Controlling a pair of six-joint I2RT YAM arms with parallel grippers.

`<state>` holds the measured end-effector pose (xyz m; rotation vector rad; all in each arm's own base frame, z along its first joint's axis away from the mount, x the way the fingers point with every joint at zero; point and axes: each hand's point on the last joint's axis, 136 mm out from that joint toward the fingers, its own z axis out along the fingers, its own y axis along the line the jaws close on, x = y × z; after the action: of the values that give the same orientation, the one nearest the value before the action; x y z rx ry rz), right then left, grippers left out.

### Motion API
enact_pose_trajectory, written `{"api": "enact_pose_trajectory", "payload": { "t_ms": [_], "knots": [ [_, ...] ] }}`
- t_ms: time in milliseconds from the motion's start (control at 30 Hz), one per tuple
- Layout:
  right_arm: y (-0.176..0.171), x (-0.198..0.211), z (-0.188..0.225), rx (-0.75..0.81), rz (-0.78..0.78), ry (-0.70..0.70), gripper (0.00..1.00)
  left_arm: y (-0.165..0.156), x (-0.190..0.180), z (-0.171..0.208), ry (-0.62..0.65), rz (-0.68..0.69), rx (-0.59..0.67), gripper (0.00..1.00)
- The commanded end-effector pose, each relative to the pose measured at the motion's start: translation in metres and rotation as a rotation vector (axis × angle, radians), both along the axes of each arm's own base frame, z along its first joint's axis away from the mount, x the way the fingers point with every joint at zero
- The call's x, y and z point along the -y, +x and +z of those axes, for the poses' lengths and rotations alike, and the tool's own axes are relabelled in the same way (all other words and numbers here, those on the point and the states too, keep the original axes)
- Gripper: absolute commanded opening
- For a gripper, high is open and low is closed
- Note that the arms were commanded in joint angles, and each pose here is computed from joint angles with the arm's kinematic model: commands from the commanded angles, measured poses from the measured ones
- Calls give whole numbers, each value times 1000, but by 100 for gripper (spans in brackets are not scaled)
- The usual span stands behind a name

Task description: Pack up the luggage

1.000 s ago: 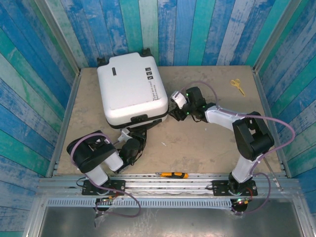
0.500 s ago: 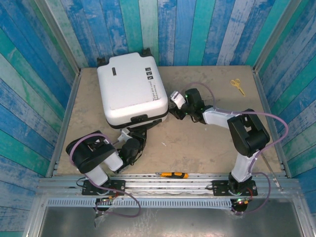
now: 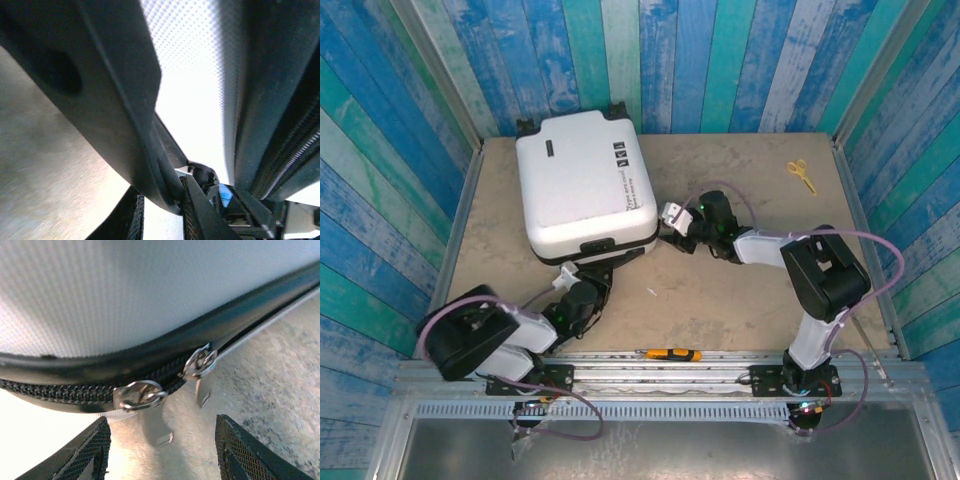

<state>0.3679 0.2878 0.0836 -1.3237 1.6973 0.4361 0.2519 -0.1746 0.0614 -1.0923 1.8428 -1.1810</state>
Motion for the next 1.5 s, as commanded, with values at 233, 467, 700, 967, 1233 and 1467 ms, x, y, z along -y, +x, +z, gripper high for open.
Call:
{"api": "enact_pose_trajectory", "payload": {
  "t_ms": [233, 467, 700, 967, 1233, 1467],
  "knots": [
    [-28, 20, 51, -226, 35, 118, 52, -75, -84, -74, 427, -66, -266, 0],
    [-59, 6, 41, -237, 32, -4, 56, -78, -90, -67, 360, -38, -225, 0],
    [-87, -9, 36, -202, 82, -25, 62, -82, -89, -76, 401, -61, -279, 0],
    [-95, -19, 33, -189, 115, -55, 64, -80, -86, -78, 414, -70, -286, 0],
    [-88, -34, 33, -176, 106, -60, 64, -81, -86, -78, 412, -75, -286, 0],
    [-71, -40, 36, -154, 70, -65, 63, -82, -87, -79, 414, -76, -288, 0]
  ]
}}
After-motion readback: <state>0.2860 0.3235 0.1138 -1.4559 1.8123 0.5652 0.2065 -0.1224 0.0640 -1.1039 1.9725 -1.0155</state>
